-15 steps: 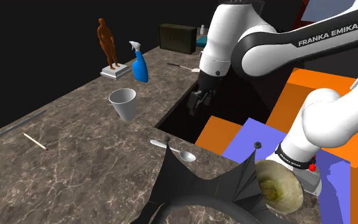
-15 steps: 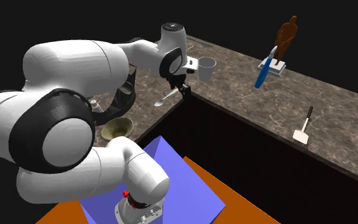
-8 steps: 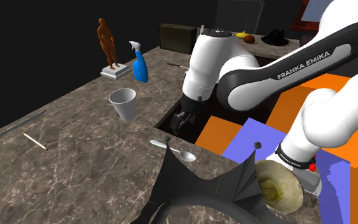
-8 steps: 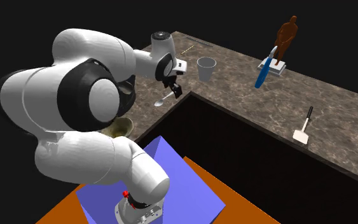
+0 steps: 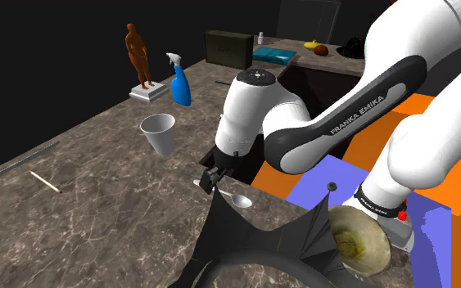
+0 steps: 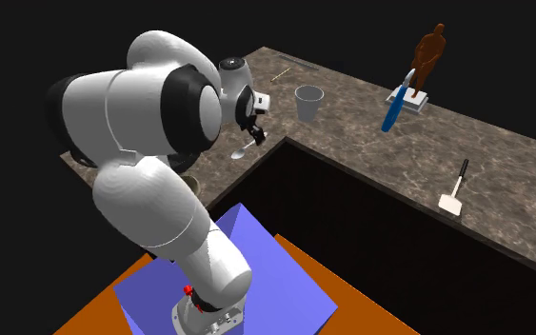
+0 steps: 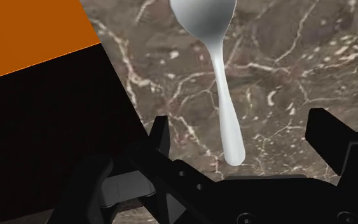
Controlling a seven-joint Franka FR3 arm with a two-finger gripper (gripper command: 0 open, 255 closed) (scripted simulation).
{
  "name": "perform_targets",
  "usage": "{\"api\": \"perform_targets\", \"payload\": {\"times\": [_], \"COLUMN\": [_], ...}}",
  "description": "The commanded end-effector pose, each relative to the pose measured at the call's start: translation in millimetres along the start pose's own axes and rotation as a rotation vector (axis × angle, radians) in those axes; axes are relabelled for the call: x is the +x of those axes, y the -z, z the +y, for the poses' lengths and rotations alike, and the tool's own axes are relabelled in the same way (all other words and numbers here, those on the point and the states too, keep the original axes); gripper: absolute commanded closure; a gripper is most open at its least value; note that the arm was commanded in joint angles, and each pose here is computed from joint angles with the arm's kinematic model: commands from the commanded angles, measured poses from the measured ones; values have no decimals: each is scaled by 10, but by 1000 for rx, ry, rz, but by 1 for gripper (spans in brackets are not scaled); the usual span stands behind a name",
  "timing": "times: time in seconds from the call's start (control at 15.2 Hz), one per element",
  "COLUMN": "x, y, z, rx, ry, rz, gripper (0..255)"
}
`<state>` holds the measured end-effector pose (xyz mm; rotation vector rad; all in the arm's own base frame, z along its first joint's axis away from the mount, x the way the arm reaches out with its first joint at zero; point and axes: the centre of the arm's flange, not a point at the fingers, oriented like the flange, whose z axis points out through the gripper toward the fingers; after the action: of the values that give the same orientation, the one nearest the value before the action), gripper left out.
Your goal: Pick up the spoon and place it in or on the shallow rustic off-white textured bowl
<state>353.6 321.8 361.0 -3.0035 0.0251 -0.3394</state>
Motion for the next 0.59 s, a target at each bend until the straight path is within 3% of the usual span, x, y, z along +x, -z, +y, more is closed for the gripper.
{"api": "perform_targets", "payload": {"times": [0.0,0.2,0.53], "x": [-10,-10,-10], "y": [-99,-288,-288], "z": [-9,-10,-10], "rx": [1,1,1], "ry": [0,0,0], "rz": [1,1,1], "gripper": [0,0,0]}}
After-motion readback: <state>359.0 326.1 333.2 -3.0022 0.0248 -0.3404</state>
